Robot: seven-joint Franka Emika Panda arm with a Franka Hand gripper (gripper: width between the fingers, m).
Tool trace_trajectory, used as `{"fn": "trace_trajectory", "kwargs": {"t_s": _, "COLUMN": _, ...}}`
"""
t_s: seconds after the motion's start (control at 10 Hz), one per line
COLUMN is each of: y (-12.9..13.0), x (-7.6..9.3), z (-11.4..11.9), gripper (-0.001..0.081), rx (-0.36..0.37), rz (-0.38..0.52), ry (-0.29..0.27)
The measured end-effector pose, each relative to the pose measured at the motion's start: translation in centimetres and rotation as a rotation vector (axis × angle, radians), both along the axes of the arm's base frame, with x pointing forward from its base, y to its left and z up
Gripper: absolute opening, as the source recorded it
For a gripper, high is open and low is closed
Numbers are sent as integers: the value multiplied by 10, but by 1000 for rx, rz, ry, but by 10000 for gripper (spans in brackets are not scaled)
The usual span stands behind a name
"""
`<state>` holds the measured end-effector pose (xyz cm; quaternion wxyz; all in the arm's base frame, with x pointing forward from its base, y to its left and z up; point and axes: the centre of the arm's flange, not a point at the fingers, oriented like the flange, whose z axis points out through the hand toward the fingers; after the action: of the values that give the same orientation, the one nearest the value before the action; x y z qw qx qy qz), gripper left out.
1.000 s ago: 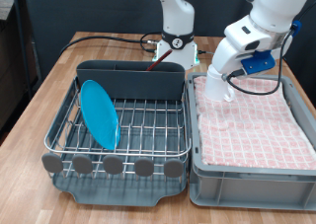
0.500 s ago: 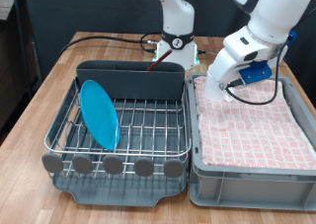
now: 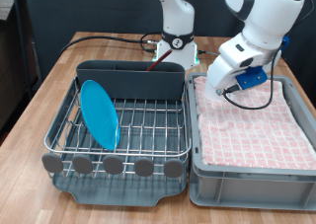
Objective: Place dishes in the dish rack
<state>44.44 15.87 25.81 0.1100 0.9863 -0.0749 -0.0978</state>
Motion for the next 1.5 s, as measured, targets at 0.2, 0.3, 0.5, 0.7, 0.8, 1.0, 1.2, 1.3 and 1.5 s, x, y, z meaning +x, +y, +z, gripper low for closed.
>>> {"fn": "trace_trajectory", "kwargs": {"t_s": 0.2, "y": -4, "x": -1, "z": -4, "gripper": 802, "rx": 3, "rz": 13, "ry": -6}}
{"fn": "trace_trajectory", "kwargs": {"t_s": 0.3, "y": -6, "x": -1, "z": -6, "gripper": 802, "rx": 7, "rz": 18, "ry": -8}}
{"fn": "trace_trajectory", "kwargs": {"t_s": 0.5, "y": -8, "x": -1, "z": -8, "gripper": 802, "rx": 9, "rz": 24, "ry": -4}}
{"fn": "trace_trajectory", "kwargs": {"t_s": 0.7, "y": -10, "x": -1, "z": -12, "gripper": 802, "rx": 16, "rz": 17, "ry": -3}}
{"fn": "trace_trajectory", "kwargs": {"t_s": 0.8, "y": -11, "x": -2, "z": -14, "gripper": 729, "rx": 20, "rz": 14, "ry": -3}}
{"fn": "trace_trajectory", "kwargs": {"t_s": 1.0, "y": -12, "x": -3, "z": -16, "gripper": 561, "rx": 26, "rz": 10, "ry": -7}}
{"fn": "trace_trajectory", "kwargs": {"t_s": 1.2, "y": -12, "x": -4, "z": -17, "gripper": 394, "rx": 28, "rz": 8, "ry": -6}}
{"fn": "trace_trajectory", "kwargs": {"t_s": 1.3, "y": -12, "x": -4, "z": -17, "gripper": 246, "rx": 29, "rz": 7, "ry": -6}}
{"fn": "trace_trajectory", "kwargs": {"t_s": 1.5, "y": -12, "x": -4, "z": -17, "gripper": 86, "rx": 30, "rz": 5, "ry": -5}}
